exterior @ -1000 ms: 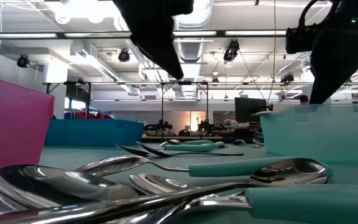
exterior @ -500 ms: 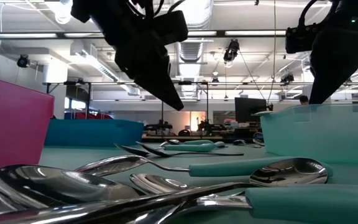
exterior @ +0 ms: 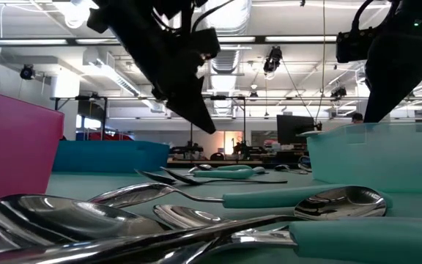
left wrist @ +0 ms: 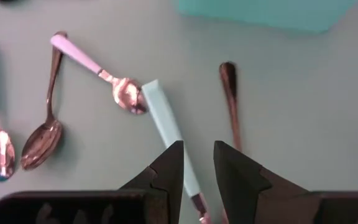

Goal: Sort silverware by color (type)
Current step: Put the green spoon into the green bin

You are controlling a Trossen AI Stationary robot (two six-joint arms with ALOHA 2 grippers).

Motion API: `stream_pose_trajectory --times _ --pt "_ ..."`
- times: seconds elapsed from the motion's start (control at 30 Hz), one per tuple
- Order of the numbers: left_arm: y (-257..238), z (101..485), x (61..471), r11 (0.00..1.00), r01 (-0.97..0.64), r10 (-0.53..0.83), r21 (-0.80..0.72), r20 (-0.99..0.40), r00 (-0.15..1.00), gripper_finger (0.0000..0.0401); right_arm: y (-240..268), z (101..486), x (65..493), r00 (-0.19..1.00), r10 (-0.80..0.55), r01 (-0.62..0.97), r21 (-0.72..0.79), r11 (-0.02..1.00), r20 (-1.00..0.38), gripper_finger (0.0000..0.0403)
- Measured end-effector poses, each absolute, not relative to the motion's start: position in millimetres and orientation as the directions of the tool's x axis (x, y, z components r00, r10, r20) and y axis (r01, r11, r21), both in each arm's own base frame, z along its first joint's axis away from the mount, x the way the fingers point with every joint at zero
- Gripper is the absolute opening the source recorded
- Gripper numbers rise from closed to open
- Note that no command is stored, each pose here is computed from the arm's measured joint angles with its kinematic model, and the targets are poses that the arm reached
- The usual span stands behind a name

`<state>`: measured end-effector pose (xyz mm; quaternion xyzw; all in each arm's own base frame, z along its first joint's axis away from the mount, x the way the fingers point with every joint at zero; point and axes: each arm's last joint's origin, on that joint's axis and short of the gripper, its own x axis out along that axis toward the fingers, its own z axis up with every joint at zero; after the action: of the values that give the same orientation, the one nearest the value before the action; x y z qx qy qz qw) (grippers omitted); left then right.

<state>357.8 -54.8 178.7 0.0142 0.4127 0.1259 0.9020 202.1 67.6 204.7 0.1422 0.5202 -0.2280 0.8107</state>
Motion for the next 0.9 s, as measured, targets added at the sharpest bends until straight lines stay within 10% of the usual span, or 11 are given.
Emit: stream_pose_trajectory --times 0.6,0.9 --pt "-43 133 367 0.964 -0.222 0.247 0.147 -0.805 0.539 0.0174 68 205 204 0.369 -0.216 0.517 0.007 0.856 -0.904 0.0072" --pt "-31 110 372 0.935 -0.338 0.267 0.105 -0.834 0.482 0.0113 69 206 205 0.380 -0.212 0.517 0.017 0.856 -0.901 0.0083"
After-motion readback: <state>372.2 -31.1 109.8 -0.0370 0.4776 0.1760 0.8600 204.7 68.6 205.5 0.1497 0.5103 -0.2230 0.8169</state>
